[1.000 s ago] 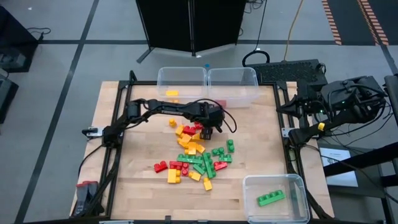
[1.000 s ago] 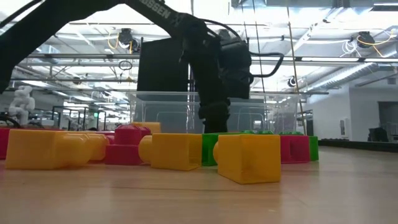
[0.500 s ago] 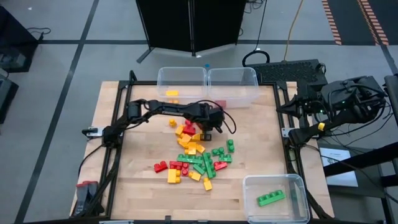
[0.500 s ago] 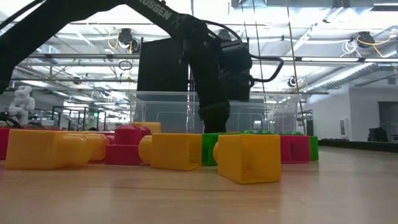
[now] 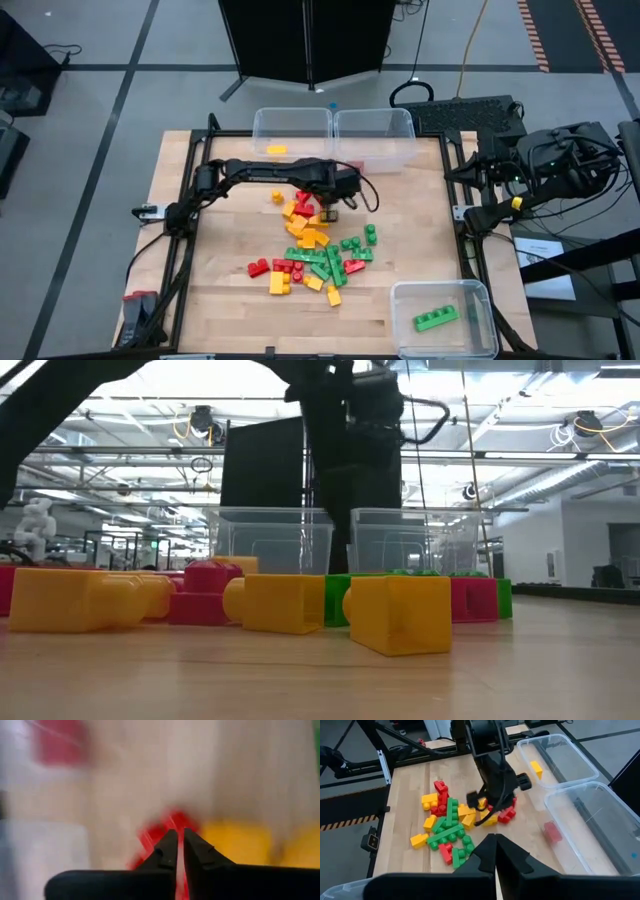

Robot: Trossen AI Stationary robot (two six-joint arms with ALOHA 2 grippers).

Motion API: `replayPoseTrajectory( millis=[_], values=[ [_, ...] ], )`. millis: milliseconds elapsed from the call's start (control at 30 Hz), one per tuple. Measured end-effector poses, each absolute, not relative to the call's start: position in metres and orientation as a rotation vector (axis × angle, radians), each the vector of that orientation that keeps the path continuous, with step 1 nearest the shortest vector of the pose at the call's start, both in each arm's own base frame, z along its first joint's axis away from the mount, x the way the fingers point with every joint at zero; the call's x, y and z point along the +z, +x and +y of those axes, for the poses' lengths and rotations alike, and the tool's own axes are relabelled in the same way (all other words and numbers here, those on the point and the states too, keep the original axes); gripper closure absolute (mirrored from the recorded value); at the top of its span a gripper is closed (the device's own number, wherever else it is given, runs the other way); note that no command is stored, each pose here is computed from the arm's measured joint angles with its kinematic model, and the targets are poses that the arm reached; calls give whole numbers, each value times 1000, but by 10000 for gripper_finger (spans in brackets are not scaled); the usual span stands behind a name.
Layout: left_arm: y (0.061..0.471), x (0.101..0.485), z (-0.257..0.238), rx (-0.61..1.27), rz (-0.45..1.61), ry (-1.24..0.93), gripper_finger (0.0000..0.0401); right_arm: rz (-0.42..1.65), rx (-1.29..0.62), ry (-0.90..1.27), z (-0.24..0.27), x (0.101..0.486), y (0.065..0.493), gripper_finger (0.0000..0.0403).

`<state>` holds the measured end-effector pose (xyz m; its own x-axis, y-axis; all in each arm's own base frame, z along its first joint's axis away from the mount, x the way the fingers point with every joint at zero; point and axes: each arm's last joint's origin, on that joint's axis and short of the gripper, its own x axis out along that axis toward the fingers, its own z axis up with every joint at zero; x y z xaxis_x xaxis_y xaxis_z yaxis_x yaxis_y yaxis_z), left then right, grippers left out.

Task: Sort blocks
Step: Put the red game piece into the top right transparent bin

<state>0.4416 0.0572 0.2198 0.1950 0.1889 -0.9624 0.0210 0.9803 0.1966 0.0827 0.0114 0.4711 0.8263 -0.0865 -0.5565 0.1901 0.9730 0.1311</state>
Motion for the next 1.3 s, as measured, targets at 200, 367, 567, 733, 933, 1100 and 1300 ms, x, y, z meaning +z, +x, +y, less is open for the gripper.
replayPoseTrajectory(
  millis=[200, 367, 567, 733, 933, 1100, 1300],
  values=[
    [435, 209, 59, -24, 1485, 291, 310, 594, -98, 195, 13, 471, 83, 401],
    [439, 210, 59, -104, 1450, 420, 218, 596, -96, 196, 13, 471, 83, 401],
    [437, 193, 60, -172, 1477, 488, 144, 614, -51, 208, 14, 470, 82, 401],
    [439, 183, 67, -119, 1461, 554, 132, 614, -51, 208, 14, 470, 82, 401],
    [441, 183, 78, -139, 1416, 559, 132, 614, -51, 208, 14, 470, 82, 401],
    [441, 176, 85, -190, 1416, 536, 131, 616, -52, 210, 14, 470, 82, 401],
    [445, 166, 90, -225, 1399, 514, 131, 621, -55, 213, 14, 469, 81, 401]
  ],
)
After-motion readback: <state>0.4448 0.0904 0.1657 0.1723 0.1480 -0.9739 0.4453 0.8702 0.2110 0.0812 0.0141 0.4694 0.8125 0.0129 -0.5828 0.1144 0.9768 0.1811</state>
